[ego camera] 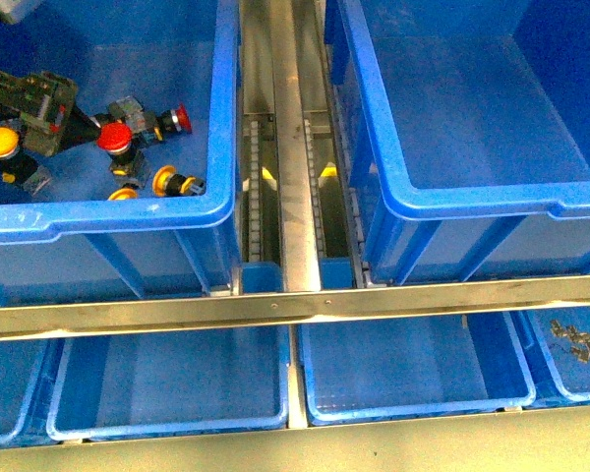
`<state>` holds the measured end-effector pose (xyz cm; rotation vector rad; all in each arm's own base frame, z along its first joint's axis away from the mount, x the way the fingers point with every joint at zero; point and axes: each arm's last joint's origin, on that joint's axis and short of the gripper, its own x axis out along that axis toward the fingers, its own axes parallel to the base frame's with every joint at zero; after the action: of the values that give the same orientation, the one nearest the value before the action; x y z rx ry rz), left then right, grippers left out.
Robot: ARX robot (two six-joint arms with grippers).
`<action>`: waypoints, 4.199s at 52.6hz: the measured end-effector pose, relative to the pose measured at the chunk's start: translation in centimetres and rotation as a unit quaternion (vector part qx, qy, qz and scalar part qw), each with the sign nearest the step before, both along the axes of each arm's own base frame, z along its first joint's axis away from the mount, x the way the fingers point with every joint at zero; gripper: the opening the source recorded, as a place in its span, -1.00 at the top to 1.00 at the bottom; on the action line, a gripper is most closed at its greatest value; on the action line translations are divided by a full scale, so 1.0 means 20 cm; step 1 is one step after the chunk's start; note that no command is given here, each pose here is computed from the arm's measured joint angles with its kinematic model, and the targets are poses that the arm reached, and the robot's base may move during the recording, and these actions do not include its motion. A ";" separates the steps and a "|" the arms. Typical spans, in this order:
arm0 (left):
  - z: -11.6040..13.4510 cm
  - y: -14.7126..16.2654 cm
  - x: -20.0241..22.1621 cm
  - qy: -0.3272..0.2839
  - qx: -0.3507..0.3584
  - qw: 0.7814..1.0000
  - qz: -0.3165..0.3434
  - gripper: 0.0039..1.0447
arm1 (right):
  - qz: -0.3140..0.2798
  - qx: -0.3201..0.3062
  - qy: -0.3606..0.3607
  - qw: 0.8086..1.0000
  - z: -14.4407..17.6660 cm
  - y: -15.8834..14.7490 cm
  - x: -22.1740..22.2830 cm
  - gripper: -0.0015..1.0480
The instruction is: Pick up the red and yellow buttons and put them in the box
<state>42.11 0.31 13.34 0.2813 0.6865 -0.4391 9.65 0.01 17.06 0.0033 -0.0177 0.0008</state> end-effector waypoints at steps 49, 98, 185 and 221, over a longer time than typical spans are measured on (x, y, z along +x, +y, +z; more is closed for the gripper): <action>-0.21 -0.13 0.26 0.019 -0.012 0.999 -0.032 -0.85 | 0.000 0.000 0.000 1.000 0.00 0.00 0.00 -0.89; 0.03 0.04 0.09 -0.028 -0.153 0.986 0.056 0.35 | 0.000 0.000 0.000 1.000 0.00 0.00 0.00 -0.89; 0.37 -1.12 -0.18 0.246 -0.565 0.785 0.065 0.35 | 0.000 0.000 0.000 1.000 0.00 0.00 0.00 -0.89; 0.38 -1.13 -0.18 0.244 -0.560 0.789 0.060 0.35 | 0.324 -0.408 0.027 0.853 0.13 0.20 0.68 -0.89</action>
<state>38.58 -22.19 20.85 -1.0434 0.8231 -0.7353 23.24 4.03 19.71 -0.8499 0.0426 0.6902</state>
